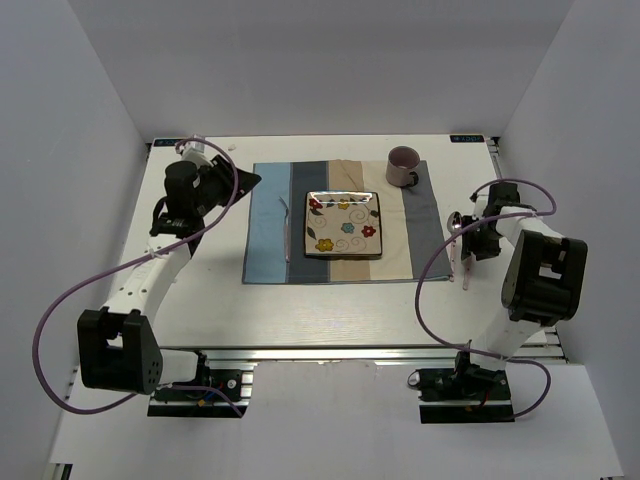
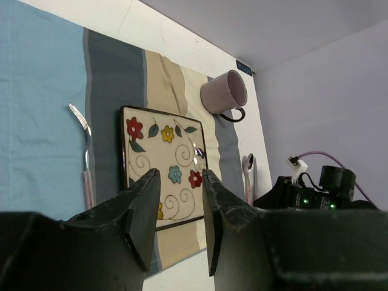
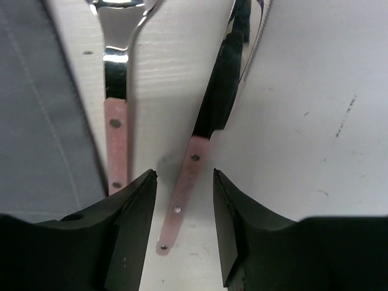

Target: Set the dinner table for one person

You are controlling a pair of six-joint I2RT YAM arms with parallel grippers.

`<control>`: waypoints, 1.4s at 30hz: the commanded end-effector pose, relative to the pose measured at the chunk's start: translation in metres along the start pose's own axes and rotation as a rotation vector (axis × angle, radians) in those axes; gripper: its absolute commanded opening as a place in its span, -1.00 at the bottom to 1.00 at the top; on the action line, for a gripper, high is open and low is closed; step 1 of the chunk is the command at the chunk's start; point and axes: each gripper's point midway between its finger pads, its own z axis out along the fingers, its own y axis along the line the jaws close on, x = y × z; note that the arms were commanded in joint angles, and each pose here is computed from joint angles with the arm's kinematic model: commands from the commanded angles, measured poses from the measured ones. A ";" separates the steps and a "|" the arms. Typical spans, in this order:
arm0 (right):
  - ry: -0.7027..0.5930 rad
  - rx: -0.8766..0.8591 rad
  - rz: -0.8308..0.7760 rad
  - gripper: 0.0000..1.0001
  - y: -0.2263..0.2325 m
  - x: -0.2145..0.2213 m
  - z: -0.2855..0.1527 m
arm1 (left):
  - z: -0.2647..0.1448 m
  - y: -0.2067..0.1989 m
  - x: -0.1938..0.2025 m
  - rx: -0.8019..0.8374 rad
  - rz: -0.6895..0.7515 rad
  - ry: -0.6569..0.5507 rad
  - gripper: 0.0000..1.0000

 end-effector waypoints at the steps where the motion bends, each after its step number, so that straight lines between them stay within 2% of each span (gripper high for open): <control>1: -0.039 0.043 0.018 -0.04 -0.010 -0.019 0.007 | -0.004 -0.012 -0.008 0.012 0.040 -0.009 -0.12; 6: -0.013 0.040 0.015 -0.16 -0.011 -0.019 0.018 | -0.003 -0.010 -0.007 0.009 0.038 -0.006 -0.12; 10: 0.020 0.027 0.038 -0.42 -0.012 -0.009 0.024 | -0.003 -0.013 -0.011 0.013 0.051 -0.013 -0.12; 11: 0.027 0.029 0.056 -0.57 -0.014 -0.006 0.024 | -0.003 -0.013 -0.011 0.012 0.052 -0.014 -0.12; 13: 0.036 0.014 0.072 -0.70 -0.014 -0.001 0.025 | -0.003 -0.013 -0.011 0.011 0.053 -0.018 -0.12; 14: 0.034 0.007 0.081 -0.83 -0.014 -0.001 0.025 | -0.004 -0.013 -0.011 0.012 0.054 -0.017 -0.12; 17: 0.001 0.032 0.107 -1.00 -0.026 -0.008 0.016 | -0.003 -0.012 -0.012 0.008 0.055 -0.017 -0.12; 22: -0.199 0.044 0.109 -1.00 -0.034 -0.069 -0.026 | 0.000 -0.015 -0.011 0.023 0.062 -0.006 -0.11; 24: -0.292 -0.024 0.085 -1.00 -0.016 -0.091 -0.048 | 0.001 -0.015 -0.012 0.027 0.062 -0.006 -0.11; 27: -0.345 -0.128 0.026 -1.00 0.030 -0.102 -0.070 | 0.004 -0.017 -0.012 0.039 0.054 -0.005 -0.12; 29: -0.340 -0.211 -0.003 -1.00 0.070 -0.098 -0.074 | 0.006 -0.018 -0.013 0.043 0.049 -0.005 -0.12; 35: -0.352 -0.348 -0.012 -1.00 0.154 -0.098 -0.082 | 0.004 -0.019 -0.015 0.034 0.062 0.000 -0.12; 42: -0.270 -0.360 -0.022 -1.00 0.181 -0.101 -0.042 | -0.003 -0.019 -0.013 0.016 0.061 0.008 -0.12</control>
